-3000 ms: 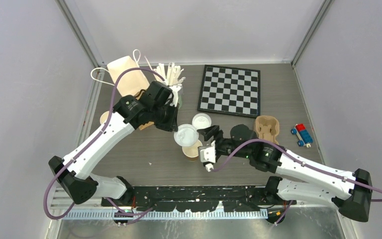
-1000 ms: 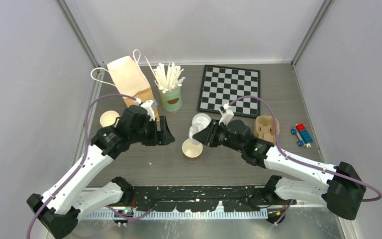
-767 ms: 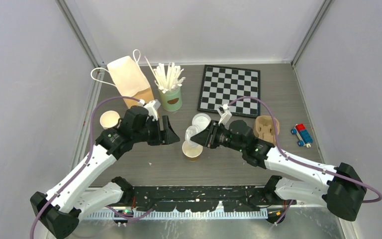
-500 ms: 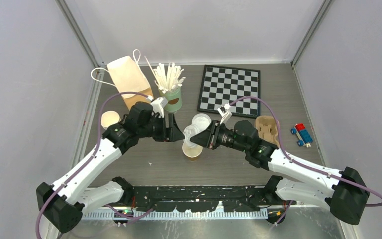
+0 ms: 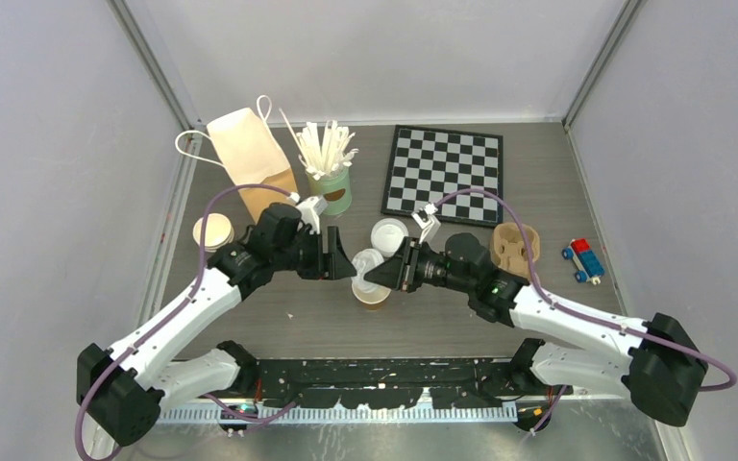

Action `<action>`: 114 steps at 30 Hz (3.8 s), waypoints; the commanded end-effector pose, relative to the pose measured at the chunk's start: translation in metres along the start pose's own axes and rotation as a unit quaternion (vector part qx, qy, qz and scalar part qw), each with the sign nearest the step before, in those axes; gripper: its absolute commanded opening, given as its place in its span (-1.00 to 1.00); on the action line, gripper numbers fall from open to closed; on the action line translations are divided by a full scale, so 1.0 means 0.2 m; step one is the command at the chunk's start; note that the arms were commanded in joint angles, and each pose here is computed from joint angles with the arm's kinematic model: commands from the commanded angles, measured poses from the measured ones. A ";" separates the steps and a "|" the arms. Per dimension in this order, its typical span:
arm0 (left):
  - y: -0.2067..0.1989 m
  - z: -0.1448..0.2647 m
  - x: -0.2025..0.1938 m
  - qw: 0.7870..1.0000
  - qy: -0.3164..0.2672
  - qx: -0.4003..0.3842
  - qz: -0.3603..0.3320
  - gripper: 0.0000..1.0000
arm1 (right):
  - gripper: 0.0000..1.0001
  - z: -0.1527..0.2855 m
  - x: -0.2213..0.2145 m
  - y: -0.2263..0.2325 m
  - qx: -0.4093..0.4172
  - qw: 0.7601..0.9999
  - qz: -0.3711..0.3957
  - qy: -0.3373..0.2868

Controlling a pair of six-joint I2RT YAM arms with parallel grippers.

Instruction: Pack the takeout coffee

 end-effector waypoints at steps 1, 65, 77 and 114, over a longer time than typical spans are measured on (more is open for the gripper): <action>0.03 0.01 -0.03 0.999 -0.007 0.036 0.028 0.27 | -0.47 -0.04 0.02 0.00 0.019 1.000 -0.011 0.006; -0.13 0.03 0.20 0.996 -0.006 -0.015 0.089 -1.00 | 0.73 0.26 0.21 0.12 0.119 0.870 0.462 -0.123; -0.30 0.11 0.24 0.943 -0.053 -0.223 0.240 -1.00 | 0.79 0.27 0.26 0.19 0.212 0.684 0.653 -0.246; -0.18 0.14 0.15 0.954 -0.117 -0.128 0.244 -0.07 | 0.43 0.22 0.23 0.13 0.159 0.773 0.554 -0.264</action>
Point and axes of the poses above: each gripper's point midway between its finger pads, its own z axis back along the fingers, its own y axis along the line the jaws close on, x = y × z, the point moved 8 cm from there along z, back along the fingers, and after that the axes turned 14 degrees about -z, right-handed, at the moved point
